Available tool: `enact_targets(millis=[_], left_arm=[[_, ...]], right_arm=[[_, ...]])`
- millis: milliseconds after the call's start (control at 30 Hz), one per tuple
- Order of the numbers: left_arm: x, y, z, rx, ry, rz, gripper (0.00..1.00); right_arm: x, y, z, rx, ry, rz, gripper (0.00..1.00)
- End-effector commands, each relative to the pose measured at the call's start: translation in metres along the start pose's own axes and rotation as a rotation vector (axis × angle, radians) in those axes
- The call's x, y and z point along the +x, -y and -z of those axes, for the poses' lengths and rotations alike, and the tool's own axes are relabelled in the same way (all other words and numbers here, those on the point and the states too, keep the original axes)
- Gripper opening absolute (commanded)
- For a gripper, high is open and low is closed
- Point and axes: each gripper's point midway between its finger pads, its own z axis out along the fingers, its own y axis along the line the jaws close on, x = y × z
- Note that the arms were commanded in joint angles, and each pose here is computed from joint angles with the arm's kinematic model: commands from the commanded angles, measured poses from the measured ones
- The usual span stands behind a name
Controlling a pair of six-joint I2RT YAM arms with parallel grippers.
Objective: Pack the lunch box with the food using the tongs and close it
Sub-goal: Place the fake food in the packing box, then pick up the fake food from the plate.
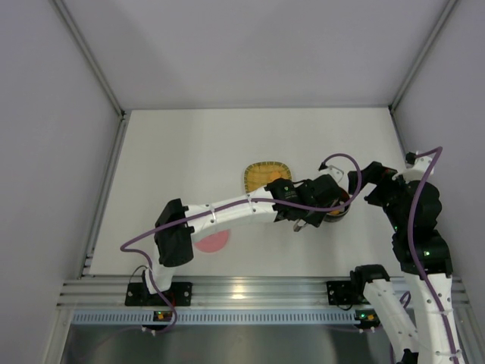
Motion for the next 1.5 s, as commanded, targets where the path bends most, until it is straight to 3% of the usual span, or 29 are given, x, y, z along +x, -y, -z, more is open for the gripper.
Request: enact_targets(millis=[0, 467, 667, 1033, 1467], left_arm=[[-0.033, 0.005, 0.026, 0.033, 0.101, 0.018, 0.48], [-0.058, -0.008, 0.068, 0.023, 0.217, 0.04, 0.48], [-0.054, -0.065, 0.082, -0.221, 0.243, 0.104, 0.5], [-0.017, -0.151, 0.047, -0.363, 0.144, 0.225, 0.5], [-0.011, -0.154, 0.015, -0.278, 0.115, 0.249, 0.51]], right_arm=[[-0.018, -0.002, 0.007, 0.008, 0.038, 0.016, 0.99], [-0.015, -0.001, 0.008, 0.008, 0.035, 0.015, 0.99], [-0.016, -0.001, 0.008, 0.006, 0.038, 0.013, 1.0], [-0.013, -0.002, 0.007, -0.001, 0.031, 0.007, 1.0], [-0.012, -0.001, 0.006, 0.002, 0.028, 0.007, 1.0]])
